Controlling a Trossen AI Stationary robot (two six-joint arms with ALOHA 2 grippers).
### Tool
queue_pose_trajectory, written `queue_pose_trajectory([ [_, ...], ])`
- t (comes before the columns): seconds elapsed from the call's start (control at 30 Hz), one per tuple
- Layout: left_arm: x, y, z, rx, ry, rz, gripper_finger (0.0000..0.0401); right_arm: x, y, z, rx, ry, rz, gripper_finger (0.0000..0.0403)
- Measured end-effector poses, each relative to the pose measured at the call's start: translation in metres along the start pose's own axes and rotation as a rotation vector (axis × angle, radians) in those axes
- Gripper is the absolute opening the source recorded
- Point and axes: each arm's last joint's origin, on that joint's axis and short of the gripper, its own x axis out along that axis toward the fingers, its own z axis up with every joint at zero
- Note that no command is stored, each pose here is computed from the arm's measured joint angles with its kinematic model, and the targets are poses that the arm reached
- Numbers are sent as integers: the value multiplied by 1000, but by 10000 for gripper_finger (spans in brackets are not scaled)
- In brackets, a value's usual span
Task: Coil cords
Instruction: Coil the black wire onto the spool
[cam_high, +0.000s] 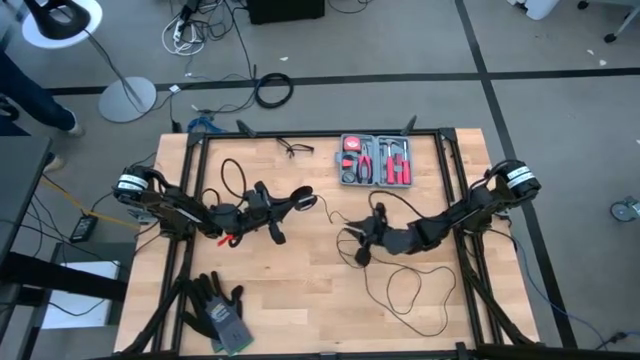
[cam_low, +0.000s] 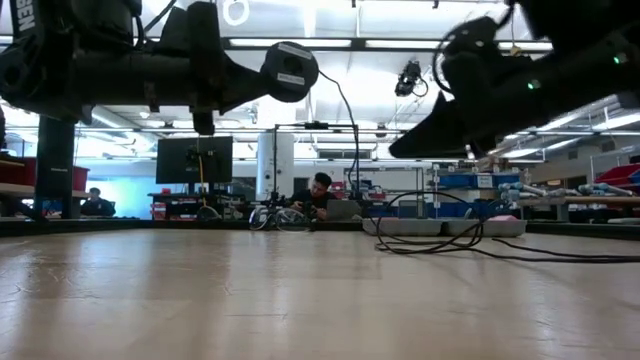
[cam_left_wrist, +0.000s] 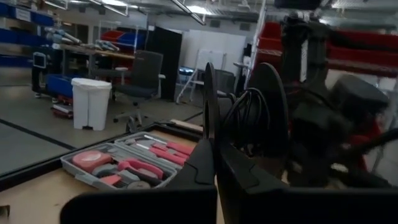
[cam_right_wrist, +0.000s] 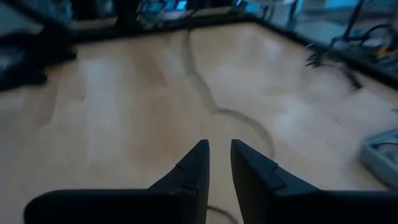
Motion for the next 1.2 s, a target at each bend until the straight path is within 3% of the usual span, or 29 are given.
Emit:
queue_pose_trajectory([
  [0.23, 0, -1, -1, 52, 14, -44, 0, 3, -15, 12, 11, -155, 19, 75],
  [0.6, 0, -1, 2, 44, -10, -43, 0, 19, -13, 28, -16, -141, 222, 137],
  [0.83, 0, -2, 10, 36, -47, -42, 0, 19, -13, 22, -10, -83, 217, 147],
  [1.2, 9, -8, 15, 57, -59, -43, 1, 41, -5, 25, -129, -61, 152, 121],
])
